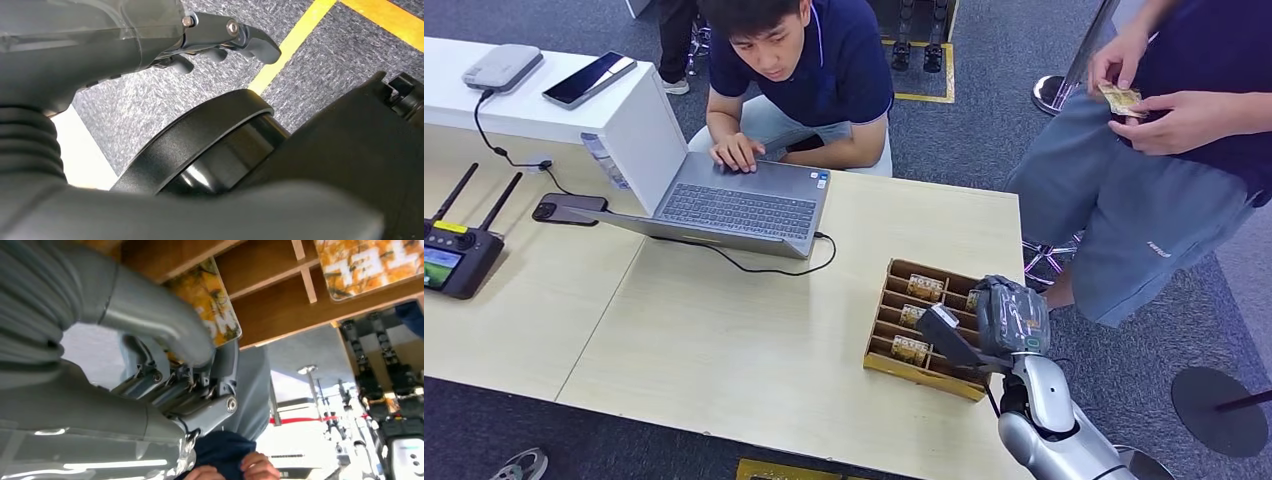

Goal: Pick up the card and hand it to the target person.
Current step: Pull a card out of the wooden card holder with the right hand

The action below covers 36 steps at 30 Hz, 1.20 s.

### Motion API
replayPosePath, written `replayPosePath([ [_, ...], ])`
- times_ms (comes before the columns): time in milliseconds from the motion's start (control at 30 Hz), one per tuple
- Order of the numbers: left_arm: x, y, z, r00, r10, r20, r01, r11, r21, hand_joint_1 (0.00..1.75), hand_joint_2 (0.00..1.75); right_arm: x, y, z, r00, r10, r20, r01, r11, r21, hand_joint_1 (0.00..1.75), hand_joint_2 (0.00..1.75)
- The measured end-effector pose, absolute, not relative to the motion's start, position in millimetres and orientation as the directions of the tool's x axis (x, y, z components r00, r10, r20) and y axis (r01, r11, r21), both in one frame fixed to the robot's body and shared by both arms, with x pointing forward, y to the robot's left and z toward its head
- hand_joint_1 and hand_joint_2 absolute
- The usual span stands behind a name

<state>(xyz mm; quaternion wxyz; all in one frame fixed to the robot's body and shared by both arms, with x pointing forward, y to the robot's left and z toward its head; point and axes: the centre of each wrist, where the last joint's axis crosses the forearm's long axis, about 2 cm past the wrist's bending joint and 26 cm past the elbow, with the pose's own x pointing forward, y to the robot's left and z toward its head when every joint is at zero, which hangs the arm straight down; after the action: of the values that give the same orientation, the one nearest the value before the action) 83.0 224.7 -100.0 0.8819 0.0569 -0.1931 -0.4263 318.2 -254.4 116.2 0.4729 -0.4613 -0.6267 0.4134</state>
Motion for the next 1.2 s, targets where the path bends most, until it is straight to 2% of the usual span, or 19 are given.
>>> replayPosePath([
  [667, 95.1, 223.9, -97.3, 0.569, -0.761, 0.312, 0.708, 0.646, 0.286, 0.00, 1.75, 317.6, -256.1, 116.9, -0.120, 0.944, 0.309, 0.213, 0.328, -0.920, 1.75, 1.75],
  [1200, 95.5, 223.4, -97.2, 0.569, -0.761, 0.310, 0.708, 0.646, 0.286, 0.00, 1.75, 318.0, -256.5, 119.5, -0.119, 0.938, 0.327, 0.232, 0.346, -0.909, 1.75, 1.75],
])
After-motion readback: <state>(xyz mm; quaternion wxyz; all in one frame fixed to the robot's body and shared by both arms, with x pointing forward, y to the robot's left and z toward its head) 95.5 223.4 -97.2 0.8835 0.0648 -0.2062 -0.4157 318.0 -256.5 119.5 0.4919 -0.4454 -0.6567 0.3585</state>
